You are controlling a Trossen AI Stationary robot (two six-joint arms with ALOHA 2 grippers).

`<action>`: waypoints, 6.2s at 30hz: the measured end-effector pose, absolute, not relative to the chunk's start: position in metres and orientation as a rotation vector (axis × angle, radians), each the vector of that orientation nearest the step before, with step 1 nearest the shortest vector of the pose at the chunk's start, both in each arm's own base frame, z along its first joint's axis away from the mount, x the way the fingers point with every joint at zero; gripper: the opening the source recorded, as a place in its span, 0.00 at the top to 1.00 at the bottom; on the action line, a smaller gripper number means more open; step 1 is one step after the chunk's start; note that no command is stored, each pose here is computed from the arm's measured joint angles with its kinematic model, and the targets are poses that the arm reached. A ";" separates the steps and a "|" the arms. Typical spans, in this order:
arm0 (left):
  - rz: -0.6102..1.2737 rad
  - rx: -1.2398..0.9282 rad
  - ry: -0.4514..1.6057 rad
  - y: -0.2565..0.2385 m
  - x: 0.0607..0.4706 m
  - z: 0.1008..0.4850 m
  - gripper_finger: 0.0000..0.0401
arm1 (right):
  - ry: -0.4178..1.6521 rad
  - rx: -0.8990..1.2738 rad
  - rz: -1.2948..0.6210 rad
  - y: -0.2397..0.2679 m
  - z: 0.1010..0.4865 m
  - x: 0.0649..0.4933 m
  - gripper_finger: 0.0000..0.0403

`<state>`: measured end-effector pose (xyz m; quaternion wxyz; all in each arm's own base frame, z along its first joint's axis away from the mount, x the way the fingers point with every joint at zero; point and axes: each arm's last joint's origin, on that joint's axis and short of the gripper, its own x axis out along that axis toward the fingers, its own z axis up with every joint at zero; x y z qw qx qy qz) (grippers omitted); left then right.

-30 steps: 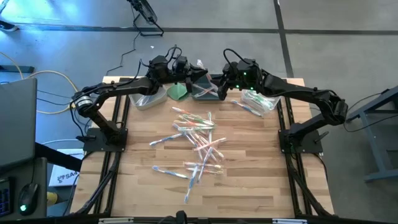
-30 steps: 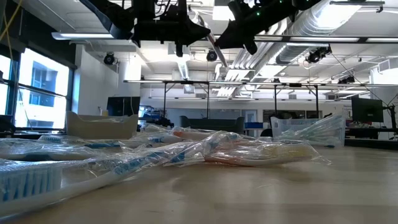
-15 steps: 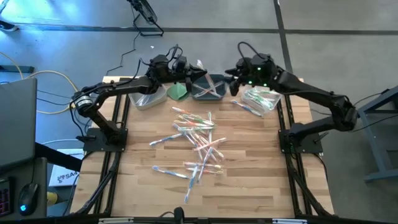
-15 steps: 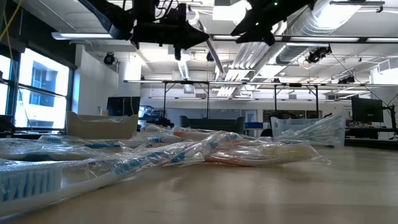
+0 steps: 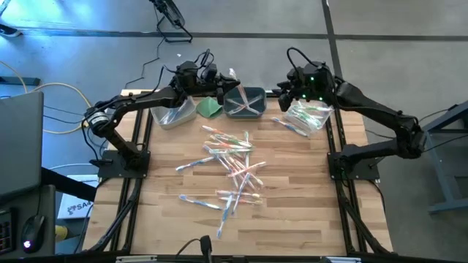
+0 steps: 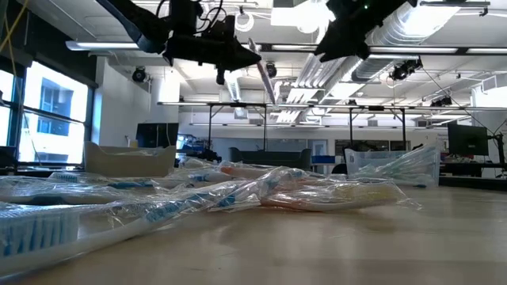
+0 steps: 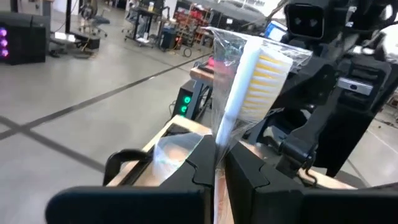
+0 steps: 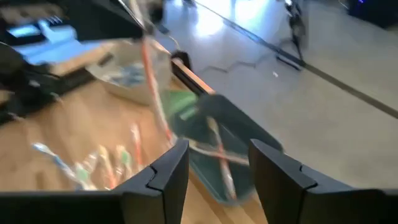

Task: Pick & Place Toothbrushes
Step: Put the orange toothbrush into the blue bin, then put the blue toothbrush into the gray bin

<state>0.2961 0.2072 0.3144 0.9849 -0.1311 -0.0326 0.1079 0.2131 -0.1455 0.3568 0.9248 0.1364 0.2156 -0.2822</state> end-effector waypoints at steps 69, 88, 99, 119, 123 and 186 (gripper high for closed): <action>0.309 -0.146 0.546 0.269 0.360 0.306 0.97 | 0.538 0.274 -0.624 -0.146 0.349 0.208 0.63; 0.303 -0.176 0.671 0.262 0.371 0.280 0.97 | 0.554 0.285 -0.626 -0.145 0.348 0.207 0.63; 0.318 -0.207 0.713 0.261 0.373 0.270 0.97 | 0.554 0.286 -0.626 -0.145 0.348 0.207 0.63; 0.396 -0.178 0.730 0.264 0.372 0.270 0.75 | 0.554 0.286 -0.626 -0.145 0.348 0.207 0.63; 0.398 -0.178 0.730 0.264 0.372 0.270 0.71 | 0.554 0.286 -0.626 -0.145 0.348 0.207 0.63; 0.202 -0.066 0.451 0.220 0.382 0.334 0.96 | 0.570 0.214 -0.480 -0.142 0.348 0.209 0.91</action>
